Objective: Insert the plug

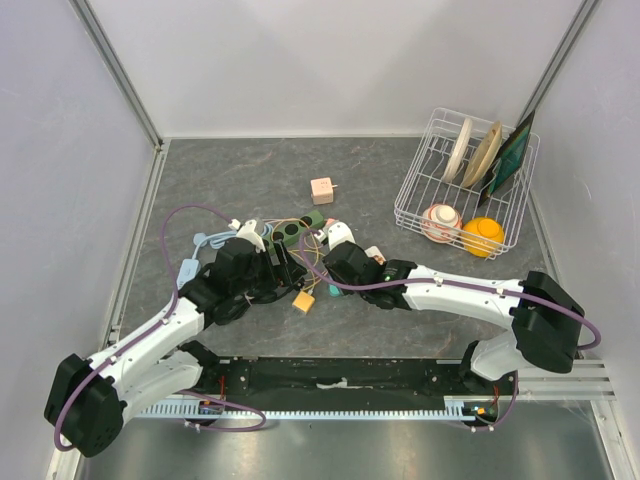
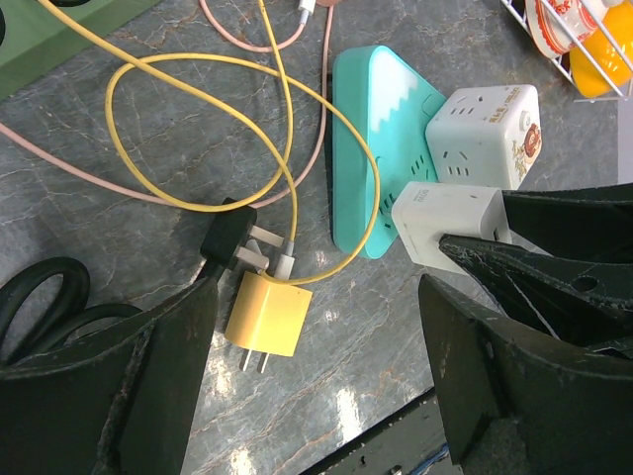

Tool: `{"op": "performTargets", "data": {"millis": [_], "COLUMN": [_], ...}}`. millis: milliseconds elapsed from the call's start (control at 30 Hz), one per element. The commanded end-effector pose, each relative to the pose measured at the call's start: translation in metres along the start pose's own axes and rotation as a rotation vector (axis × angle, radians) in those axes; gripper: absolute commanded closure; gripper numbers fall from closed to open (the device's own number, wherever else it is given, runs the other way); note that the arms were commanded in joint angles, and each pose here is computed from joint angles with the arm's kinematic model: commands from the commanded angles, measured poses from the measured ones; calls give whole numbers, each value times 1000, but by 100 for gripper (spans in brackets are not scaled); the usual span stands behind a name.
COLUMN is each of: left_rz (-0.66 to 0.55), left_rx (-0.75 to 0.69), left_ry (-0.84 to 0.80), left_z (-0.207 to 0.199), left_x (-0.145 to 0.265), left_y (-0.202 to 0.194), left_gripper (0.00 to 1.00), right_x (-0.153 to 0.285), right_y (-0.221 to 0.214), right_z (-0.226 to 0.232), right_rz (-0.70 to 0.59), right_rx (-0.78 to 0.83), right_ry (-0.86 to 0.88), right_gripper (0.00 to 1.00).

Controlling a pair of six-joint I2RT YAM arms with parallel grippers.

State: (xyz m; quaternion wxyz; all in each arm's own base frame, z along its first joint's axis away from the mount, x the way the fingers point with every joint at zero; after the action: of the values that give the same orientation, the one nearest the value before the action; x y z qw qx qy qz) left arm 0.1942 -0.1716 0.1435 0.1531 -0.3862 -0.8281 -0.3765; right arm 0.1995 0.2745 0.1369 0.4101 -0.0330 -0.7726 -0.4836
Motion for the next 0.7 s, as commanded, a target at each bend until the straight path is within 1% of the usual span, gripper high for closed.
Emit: {"op": "performTargets", "data": {"millis": [0, 433, 667], "left_rz": [-29, -14, -10], "left_rx": [0, 5, 10], "left_ry": [-27, -29, -29], "left_z": [-10, -10, -10], "left_x": [2, 0, -1], "left_y": [9, 7, 7], "left_gripper": [12, 12, 12], "right_x": [0, -8, -20], "right_y": [16, 1, -17], "right_z": [-2, 7, 5], "right_rz": [-61, -6, 76], "right_rx": [-44, -32, 3], "right_ry": [-36, 3, -40], "right_gripper": [100, 100, 100]}}
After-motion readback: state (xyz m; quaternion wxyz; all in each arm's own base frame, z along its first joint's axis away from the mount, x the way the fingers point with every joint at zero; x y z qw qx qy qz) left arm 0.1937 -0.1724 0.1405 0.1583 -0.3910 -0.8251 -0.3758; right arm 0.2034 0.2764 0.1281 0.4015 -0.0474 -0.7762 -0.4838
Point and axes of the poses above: each gripper's point midway between its finger pads, its own x axis back along the fingers, its own z axis along the line the jaws close on, y = z × x, the point moved 5 cm from there along x, back along the fingers, and after that the axes turned 9 degrees about x, right-handed, at the moved point
